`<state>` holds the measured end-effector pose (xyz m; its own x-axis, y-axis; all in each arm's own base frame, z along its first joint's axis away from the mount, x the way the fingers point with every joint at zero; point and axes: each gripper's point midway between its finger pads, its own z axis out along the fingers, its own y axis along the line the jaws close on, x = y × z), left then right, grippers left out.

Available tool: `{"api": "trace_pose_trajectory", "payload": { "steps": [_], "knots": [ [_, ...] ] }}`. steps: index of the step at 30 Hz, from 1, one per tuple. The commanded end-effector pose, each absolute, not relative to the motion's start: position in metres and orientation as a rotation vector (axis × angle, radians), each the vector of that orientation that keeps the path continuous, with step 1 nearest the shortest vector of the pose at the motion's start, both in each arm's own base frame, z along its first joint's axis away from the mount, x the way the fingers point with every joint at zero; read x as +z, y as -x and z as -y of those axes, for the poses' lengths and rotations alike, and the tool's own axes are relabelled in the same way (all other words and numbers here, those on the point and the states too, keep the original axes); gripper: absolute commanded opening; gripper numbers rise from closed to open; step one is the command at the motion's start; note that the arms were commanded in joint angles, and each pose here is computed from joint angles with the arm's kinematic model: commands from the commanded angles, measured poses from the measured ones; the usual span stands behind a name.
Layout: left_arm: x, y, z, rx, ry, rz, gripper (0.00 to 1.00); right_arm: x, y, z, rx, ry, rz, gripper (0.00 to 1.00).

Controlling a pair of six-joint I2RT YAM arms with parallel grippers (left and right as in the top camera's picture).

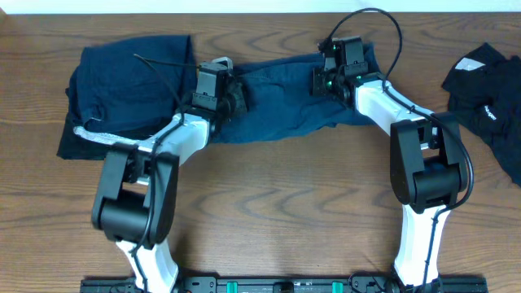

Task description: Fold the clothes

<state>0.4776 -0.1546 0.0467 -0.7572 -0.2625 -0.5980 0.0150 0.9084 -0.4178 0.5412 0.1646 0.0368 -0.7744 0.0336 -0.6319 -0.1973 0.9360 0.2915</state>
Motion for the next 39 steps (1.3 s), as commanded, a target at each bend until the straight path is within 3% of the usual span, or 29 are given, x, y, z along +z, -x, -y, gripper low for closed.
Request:
{"api": "trace_pose_trajectory", "payload": {
  "steps": [1, 10, 14, 22, 28, 39],
  "knots": [
    [0.034, -0.488, 0.148, -0.458, 0.186, -2.358, 0.07, 0.048, -0.559, -0.155, 0.365, 0.089, -2.337, 0.01],
    [0.058, -0.512, 0.151, -0.484, 0.175, -2.206, 0.09, 0.071, -0.59, -0.129, 0.188, -0.023, -2.177, 0.01],
    [0.07, -0.519, 0.147, -0.469, 0.162, -2.158, 0.09, 0.082, -0.587, -0.14, 0.226, 0.08, -2.166, 0.01],
    [0.118, -0.494, 0.133, -0.445, 0.172, -2.202, 0.09, 0.15, -0.514, -0.174, 0.531, 0.272, -2.298, 0.01],
    [0.102, -0.457, 0.124, -0.404, 0.217, -2.381, 0.09, 0.109, -0.48, -0.164, 0.462, 0.388, -2.488, 0.01],
    [0.037, -0.44, 0.121, -0.354, 0.239, -2.565, 0.09, 0.004, -0.489, -0.156, 0.378, 0.434, -2.619, 0.01]
  ]
}}
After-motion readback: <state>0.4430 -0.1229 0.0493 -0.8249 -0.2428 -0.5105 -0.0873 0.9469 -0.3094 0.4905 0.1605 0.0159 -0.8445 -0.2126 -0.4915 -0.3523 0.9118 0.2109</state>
